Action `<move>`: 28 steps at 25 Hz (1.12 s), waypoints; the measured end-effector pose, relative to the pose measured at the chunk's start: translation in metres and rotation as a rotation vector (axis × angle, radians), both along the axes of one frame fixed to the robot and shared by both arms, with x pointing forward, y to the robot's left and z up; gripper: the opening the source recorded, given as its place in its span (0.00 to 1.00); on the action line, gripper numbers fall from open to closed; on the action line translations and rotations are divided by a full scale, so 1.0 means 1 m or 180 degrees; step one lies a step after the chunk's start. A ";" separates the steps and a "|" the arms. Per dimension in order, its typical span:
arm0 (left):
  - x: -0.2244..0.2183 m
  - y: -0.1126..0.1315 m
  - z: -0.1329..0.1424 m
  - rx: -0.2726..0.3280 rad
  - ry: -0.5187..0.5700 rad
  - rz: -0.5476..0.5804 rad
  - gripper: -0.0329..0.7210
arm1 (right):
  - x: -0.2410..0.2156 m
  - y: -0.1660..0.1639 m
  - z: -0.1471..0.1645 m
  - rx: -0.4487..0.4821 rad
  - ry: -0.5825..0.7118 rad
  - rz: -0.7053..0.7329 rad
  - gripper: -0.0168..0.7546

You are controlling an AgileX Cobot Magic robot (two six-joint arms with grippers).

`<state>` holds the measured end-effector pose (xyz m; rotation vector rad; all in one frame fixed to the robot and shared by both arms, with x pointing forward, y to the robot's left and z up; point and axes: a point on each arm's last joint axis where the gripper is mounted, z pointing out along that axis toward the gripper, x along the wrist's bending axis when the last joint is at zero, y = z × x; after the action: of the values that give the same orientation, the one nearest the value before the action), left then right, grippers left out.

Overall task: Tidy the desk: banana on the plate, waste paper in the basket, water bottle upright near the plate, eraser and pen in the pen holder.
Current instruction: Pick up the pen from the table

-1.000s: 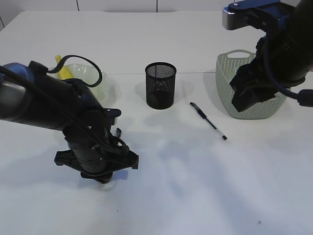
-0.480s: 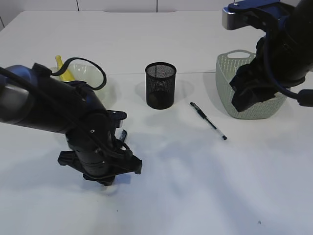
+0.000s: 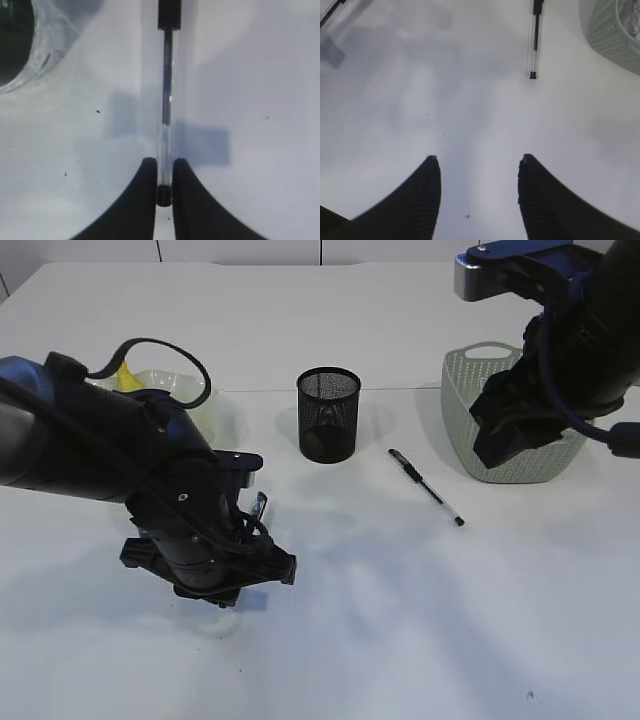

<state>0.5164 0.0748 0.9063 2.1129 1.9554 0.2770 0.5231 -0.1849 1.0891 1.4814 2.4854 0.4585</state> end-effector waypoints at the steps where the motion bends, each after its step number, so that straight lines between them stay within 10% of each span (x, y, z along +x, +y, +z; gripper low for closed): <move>1: 0.000 0.000 0.002 -0.0010 -0.0011 0.0000 0.08 | 0.000 0.000 0.000 0.0000 0.0000 0.0000 0.51; 28: -0.020 -0.016 0.038 -0.0068 -0.0283 -0.0391 0.08 | 0.000 0.000 0.000 -0.0010 -0.0018 0.0039 0.51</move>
<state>0.4964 0.0586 0.9442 2.1580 1.7638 0.3192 0.5234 -0.1848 1.0893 1.4624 2.4911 0.4600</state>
